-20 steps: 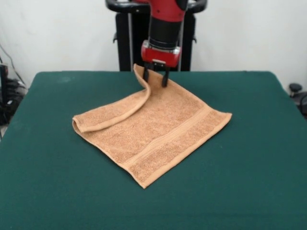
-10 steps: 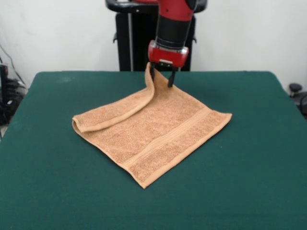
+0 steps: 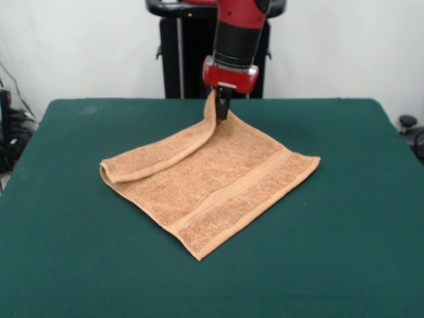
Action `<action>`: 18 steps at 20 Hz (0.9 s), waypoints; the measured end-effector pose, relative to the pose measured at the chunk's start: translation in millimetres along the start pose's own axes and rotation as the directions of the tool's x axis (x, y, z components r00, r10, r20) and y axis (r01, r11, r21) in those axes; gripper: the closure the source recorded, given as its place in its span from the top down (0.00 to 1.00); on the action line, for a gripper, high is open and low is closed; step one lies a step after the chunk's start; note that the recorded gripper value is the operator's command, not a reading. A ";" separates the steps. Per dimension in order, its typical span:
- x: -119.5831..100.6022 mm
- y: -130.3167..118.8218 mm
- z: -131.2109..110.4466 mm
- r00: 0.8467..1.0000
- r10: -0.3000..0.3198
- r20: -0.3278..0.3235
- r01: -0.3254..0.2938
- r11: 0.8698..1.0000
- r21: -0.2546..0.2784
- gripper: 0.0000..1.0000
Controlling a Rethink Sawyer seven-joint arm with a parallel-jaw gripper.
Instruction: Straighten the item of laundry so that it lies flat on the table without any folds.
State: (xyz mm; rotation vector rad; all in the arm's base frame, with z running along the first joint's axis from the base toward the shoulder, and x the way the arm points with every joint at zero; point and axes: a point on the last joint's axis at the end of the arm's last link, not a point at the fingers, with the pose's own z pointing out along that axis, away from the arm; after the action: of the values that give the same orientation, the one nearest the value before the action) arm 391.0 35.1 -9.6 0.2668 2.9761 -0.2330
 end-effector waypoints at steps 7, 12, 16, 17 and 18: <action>2.6 -1.3 3.9 1.000 0.006 0.003 -0.006 1.000 0.003 0.00; 3.8 -5.9 4.2 1.000 0.013 0.002 -0.013 1.000 0.018 0.00; 2.9 -9.4 3.1 1.000 0.016 0.005 -0.016 1.000 0.025 0.00; 1.9 -9.6 2.4 1.000 0.016 0.007 -0.017 1.000 0.026 0.00; 1.4 -9.7 2.2 1.000 0.017 0.008 -0.017 1.000 0.025 0.00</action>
State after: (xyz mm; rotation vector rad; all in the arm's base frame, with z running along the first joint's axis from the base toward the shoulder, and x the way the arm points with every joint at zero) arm 388.1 25.5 -10.6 0.2931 2.9633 -0.2697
